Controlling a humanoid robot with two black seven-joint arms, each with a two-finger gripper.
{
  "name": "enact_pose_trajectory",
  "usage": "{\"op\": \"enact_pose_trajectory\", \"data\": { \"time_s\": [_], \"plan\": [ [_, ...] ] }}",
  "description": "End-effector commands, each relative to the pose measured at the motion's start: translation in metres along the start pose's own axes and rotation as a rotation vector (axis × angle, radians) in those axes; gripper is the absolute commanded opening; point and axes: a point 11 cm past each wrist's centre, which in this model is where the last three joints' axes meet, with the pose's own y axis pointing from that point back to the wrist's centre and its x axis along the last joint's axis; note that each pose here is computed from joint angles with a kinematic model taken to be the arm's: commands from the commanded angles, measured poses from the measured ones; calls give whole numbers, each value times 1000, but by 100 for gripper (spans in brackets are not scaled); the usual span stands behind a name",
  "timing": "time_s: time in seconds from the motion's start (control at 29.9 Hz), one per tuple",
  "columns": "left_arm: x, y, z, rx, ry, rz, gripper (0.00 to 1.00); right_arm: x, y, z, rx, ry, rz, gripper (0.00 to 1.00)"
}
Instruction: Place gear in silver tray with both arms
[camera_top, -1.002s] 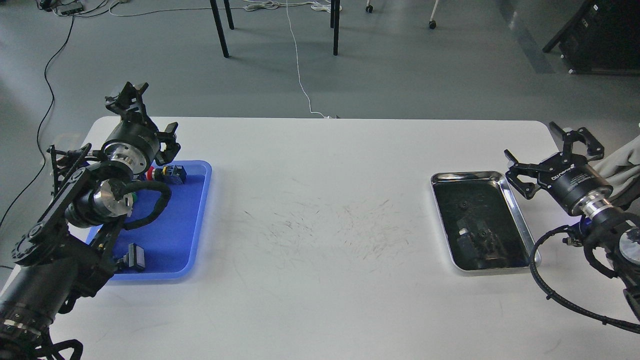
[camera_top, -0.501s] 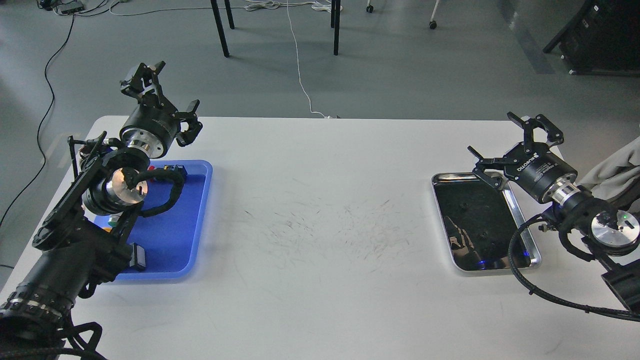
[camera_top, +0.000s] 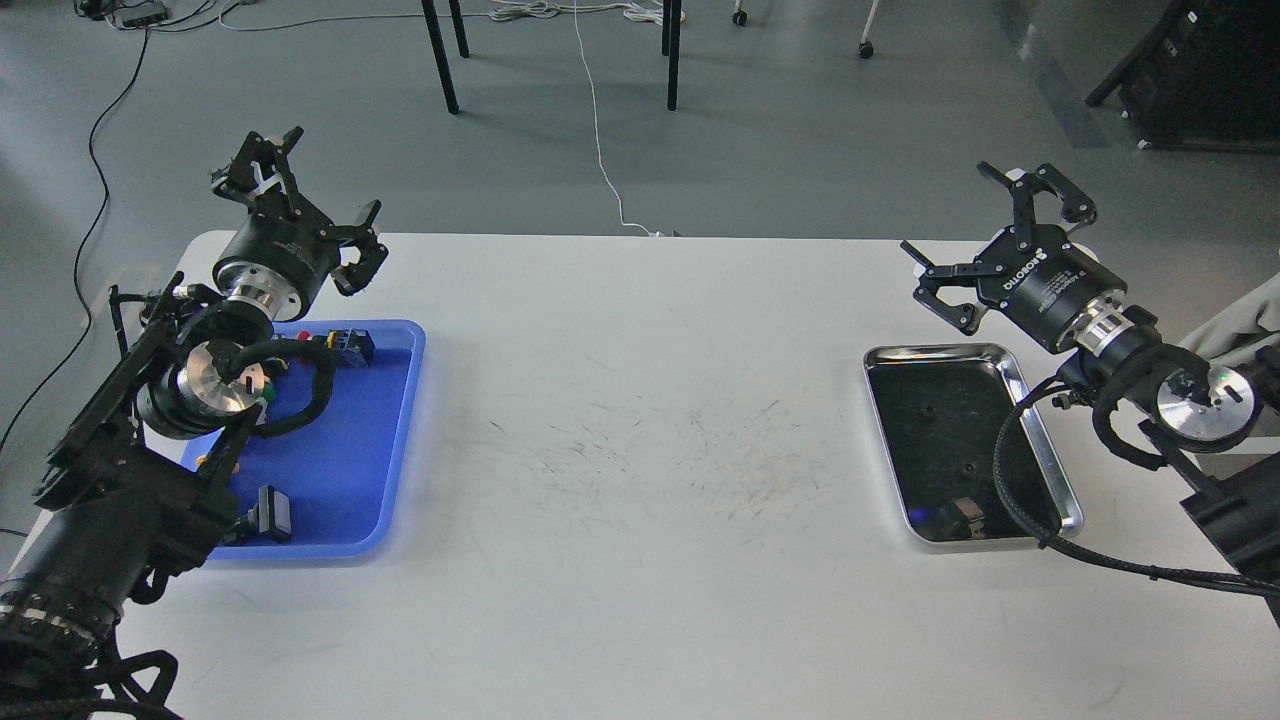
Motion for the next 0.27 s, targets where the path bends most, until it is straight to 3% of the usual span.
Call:
{"op": "enact_pose_trajectory", "data": {
  "time_s": [0.0, 0.23],
  "plan": [
    [-1, 0, 2, -21, -68, -7, 98, 5, 6, 0, 21, -22, 8, 99],
    [2, 0, 1, -17, -85, 18, 98, 2, 2, 2, 57, -46, -6, 99]
  ]
}}
